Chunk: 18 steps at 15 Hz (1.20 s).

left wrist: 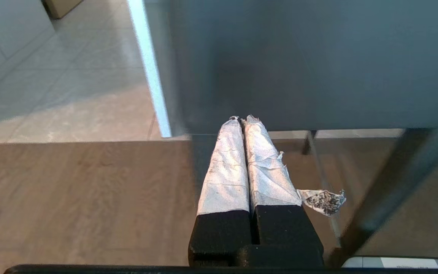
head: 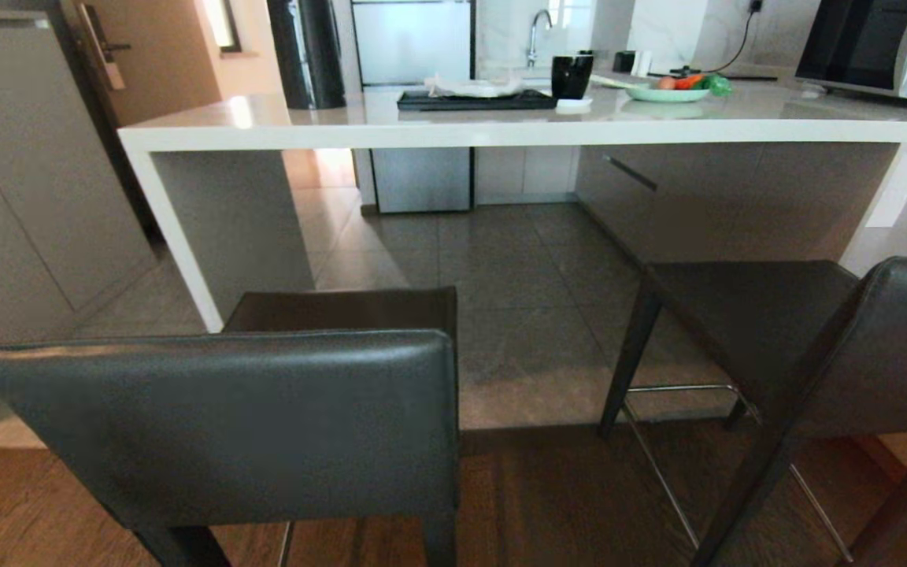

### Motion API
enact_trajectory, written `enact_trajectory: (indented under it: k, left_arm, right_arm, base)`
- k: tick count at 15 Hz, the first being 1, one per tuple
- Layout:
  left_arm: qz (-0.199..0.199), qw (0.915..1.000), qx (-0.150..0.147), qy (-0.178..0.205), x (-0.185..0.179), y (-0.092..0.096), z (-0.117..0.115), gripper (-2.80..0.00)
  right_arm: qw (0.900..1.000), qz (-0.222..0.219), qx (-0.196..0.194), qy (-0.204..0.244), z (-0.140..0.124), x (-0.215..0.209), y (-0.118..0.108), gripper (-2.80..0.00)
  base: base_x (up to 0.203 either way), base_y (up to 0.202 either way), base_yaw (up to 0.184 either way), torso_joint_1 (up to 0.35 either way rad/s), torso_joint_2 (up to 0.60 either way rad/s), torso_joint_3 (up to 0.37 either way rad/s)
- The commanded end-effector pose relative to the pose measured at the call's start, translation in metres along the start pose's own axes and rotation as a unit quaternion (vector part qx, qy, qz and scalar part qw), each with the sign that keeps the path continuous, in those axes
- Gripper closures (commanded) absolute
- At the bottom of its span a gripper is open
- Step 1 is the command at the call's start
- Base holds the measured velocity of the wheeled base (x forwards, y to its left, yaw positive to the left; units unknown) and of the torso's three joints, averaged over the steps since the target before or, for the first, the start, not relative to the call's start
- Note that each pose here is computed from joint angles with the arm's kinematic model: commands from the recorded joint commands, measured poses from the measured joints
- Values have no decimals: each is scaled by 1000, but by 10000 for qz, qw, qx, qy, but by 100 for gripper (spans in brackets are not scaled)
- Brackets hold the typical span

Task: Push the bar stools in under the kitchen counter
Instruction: Push the gray chair back under the dining table

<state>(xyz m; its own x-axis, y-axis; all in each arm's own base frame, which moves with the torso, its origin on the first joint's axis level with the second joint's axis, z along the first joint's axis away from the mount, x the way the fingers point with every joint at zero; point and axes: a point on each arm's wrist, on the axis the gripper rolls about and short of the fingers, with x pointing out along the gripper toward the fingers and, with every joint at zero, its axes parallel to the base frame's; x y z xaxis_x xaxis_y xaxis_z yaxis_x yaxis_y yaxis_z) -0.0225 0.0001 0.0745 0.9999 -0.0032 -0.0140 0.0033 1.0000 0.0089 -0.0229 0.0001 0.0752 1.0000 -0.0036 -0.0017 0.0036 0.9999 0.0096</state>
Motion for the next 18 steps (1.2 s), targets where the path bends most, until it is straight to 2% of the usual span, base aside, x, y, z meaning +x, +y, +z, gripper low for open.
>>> enact_trajectory:
  k: [1, 18]
  left_arm:
    - [1, 10000, 1, 6, 0, 0, 0, 0]
    - [1, 10000, 1, 6, 0, 0, 0, 0]
  right_arm:
    - [10000, 2, -2, 7, 0, 0, 0, 0]
    - [10000, 2, -2, 7, 0, 0, 0, 0]
  base:
    - [0, -198, -2, 5, 2, -5]
    - [0, -196, 2, 2, 3, 2]
